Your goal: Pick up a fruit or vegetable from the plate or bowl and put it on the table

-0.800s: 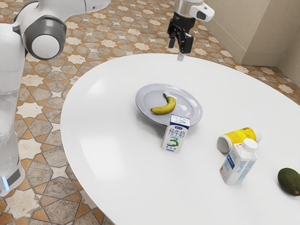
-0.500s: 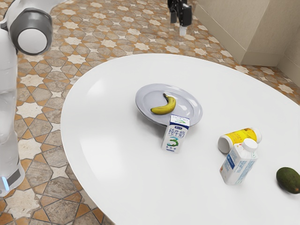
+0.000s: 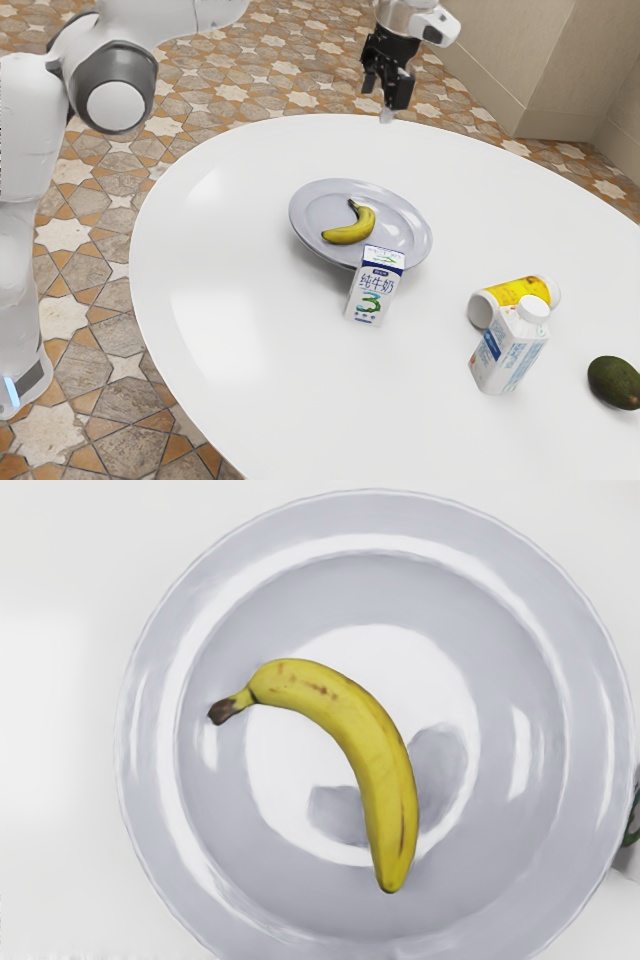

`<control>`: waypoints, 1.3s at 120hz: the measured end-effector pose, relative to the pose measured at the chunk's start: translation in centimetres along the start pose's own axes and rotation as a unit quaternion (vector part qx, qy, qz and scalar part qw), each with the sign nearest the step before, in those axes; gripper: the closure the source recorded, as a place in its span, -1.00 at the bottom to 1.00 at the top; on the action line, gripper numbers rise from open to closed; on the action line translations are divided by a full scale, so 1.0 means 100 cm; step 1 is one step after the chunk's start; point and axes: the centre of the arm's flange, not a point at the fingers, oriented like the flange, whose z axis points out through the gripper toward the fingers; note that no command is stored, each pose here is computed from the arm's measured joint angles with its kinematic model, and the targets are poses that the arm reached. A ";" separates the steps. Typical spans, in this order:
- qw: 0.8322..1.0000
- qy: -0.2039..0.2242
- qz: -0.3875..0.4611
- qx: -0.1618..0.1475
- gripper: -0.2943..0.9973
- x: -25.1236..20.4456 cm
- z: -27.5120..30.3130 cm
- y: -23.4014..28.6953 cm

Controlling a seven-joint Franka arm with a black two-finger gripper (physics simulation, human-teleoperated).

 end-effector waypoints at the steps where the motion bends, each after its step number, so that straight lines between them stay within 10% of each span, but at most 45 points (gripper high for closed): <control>1: 1.000 0.000 -0.002 0.000 -0.54 0.000 0.000 0.000; 57: 0.992 -0.056 -0.105 -0.029 -0.54 -0.052 0.104 -0.012; 156: 0.979 -0.042 -0.188 -0.069 -0.54 0.023 0.197 0.001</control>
